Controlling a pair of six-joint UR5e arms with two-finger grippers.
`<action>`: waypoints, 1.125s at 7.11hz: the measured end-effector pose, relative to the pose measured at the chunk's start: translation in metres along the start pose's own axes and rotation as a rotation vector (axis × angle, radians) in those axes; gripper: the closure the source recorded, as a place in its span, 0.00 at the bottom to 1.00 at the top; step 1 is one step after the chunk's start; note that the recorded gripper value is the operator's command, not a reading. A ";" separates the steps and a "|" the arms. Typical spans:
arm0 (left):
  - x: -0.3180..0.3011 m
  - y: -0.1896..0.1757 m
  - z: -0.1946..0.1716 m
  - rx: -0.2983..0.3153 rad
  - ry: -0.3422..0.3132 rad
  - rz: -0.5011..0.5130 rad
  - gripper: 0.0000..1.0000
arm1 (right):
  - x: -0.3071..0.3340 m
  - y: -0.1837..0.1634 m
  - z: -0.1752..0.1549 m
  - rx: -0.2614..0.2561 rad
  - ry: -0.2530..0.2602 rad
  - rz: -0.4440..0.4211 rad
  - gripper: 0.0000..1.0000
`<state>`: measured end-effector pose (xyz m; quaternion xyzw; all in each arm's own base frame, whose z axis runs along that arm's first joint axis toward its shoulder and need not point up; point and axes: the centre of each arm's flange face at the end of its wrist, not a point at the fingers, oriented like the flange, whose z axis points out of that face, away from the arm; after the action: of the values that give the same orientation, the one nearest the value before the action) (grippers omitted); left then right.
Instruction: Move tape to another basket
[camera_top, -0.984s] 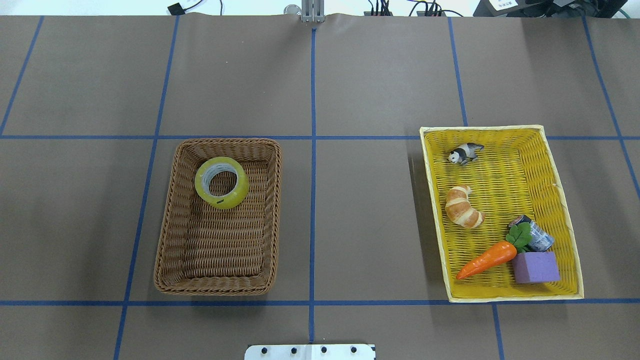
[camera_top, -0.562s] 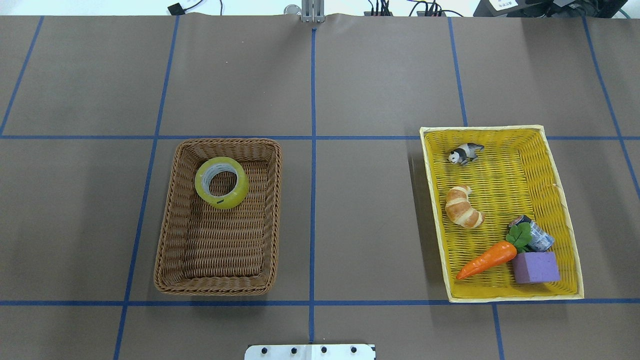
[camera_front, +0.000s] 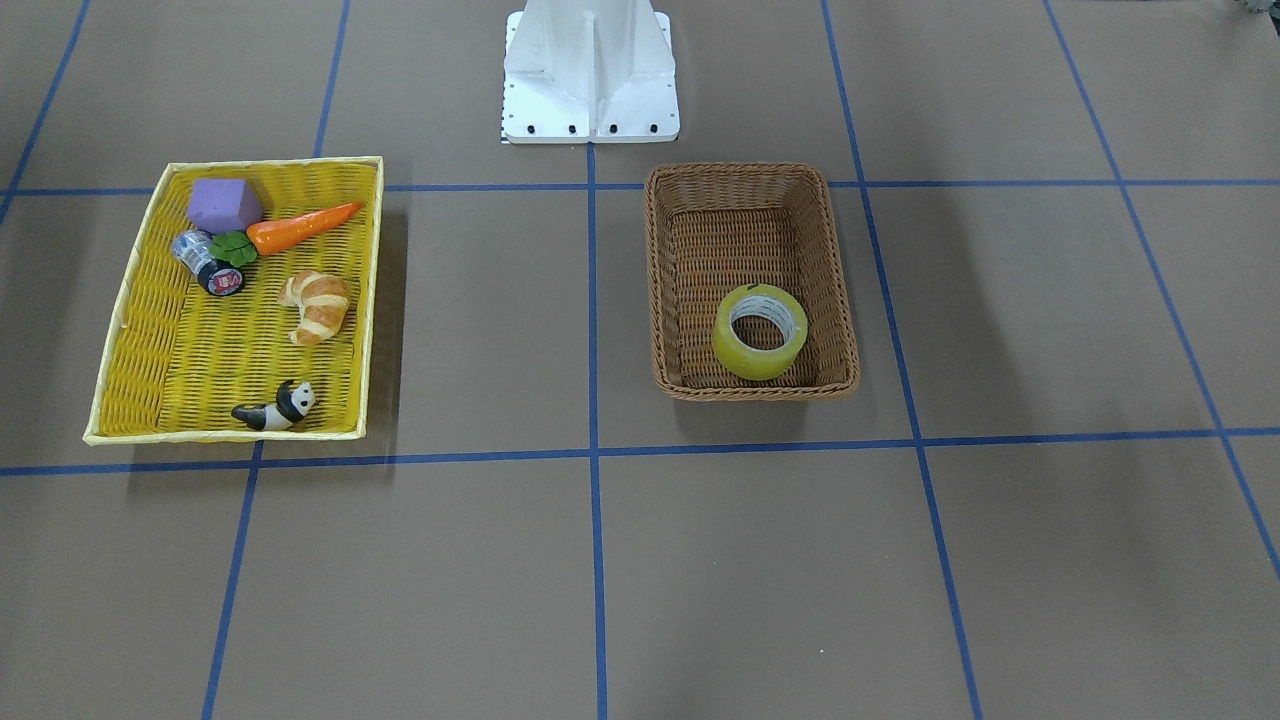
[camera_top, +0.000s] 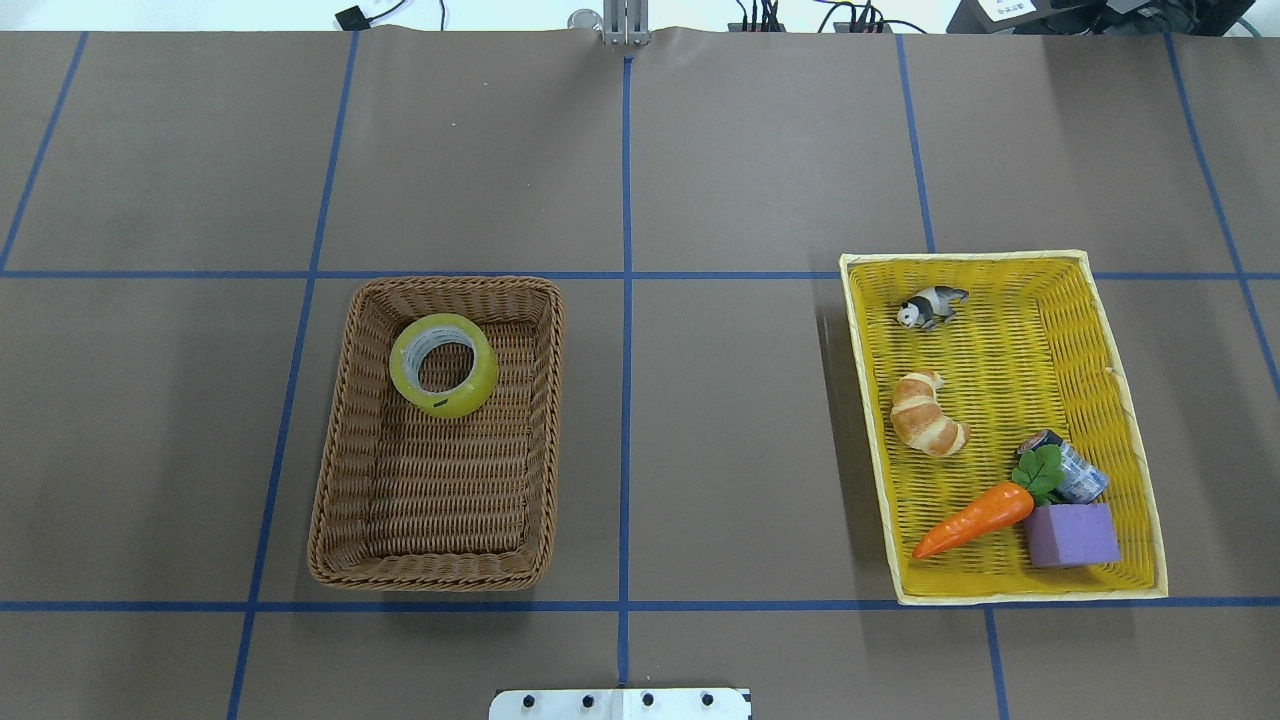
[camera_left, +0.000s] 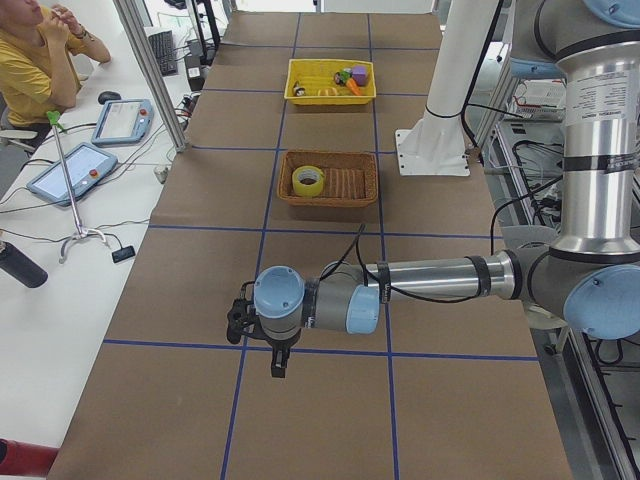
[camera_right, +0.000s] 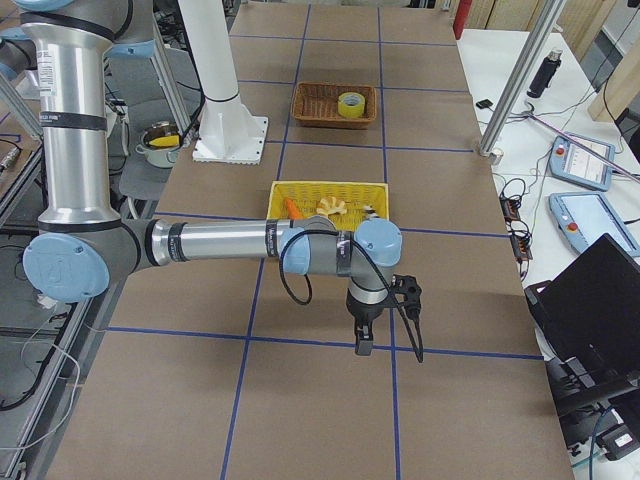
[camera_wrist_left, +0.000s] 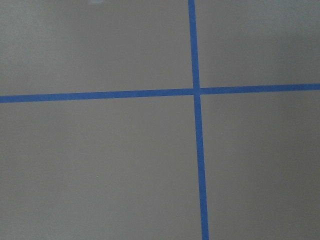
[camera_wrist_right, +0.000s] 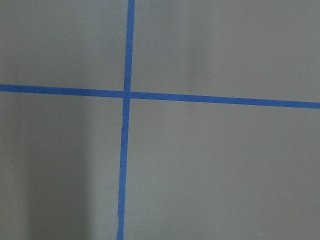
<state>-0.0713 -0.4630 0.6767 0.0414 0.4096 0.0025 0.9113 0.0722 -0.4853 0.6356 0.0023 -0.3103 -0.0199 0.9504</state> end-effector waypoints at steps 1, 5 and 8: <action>0.004 0.000 0.000 -0.019 -0.004 -0.007 0.01 | 0.000 0.000 0.000 -0.001 -0.001 0.000 0.00; 0.016 0.007 0.013 -0.079 -0.006 -0.003 0.01 | 0.000 0.000 0.001 -0.001 -0.001 0.001 0.00; 0.022 0.001 0.010 -0.055 -0.003 0.030 0.01 | 0.000 0.000 0.000 0.000 -0.001 0.000 0.00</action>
<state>-0.0493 -0.4624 0.6667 0.0224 0.4071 0.0274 0.9127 0.0721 -0.4853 0.6357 0.0022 -0.3107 -0.0199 0.9503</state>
